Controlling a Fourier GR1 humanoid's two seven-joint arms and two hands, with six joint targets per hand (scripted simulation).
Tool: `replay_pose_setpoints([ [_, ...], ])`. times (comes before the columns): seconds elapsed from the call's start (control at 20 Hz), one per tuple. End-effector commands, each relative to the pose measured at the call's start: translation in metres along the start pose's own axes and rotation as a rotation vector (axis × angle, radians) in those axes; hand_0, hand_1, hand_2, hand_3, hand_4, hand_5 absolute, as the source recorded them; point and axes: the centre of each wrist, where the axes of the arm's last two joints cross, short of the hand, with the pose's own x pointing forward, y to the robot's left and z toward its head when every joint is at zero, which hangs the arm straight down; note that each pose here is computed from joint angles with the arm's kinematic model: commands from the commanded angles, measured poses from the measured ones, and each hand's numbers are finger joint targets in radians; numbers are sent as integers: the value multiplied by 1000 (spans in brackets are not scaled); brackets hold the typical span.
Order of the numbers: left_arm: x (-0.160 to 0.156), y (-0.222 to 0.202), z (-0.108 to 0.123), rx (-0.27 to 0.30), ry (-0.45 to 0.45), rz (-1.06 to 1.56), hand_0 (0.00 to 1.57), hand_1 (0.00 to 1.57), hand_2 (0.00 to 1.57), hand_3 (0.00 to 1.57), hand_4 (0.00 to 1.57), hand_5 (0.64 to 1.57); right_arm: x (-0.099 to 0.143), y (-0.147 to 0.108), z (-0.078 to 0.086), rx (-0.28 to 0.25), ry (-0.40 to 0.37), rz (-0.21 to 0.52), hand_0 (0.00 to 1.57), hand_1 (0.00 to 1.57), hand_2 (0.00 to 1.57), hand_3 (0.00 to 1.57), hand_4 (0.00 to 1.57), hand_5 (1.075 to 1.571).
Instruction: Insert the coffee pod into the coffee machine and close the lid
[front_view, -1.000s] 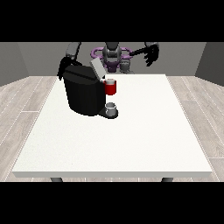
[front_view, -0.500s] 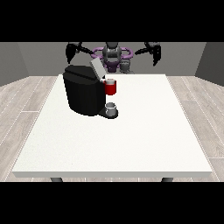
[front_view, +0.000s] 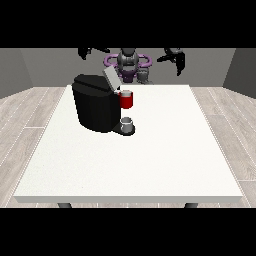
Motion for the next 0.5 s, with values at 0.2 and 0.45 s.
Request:
replay_pose_setpoints([
  [0.2, 25, -9, 9, -2, -95, -21, 0, 0, 0, 0, 361, 1571, 27, -27, -29, -35, 12, -64, 0, 0, 0, 0, 175, 1571],
  [0.45, 38, -13, 12, -28, -148, -26, 0, 0, 0, 0, 282, 1571, 58, -48, -55, -53, 6, -165, 0, 0, 0, 0, 92, 1571],
])
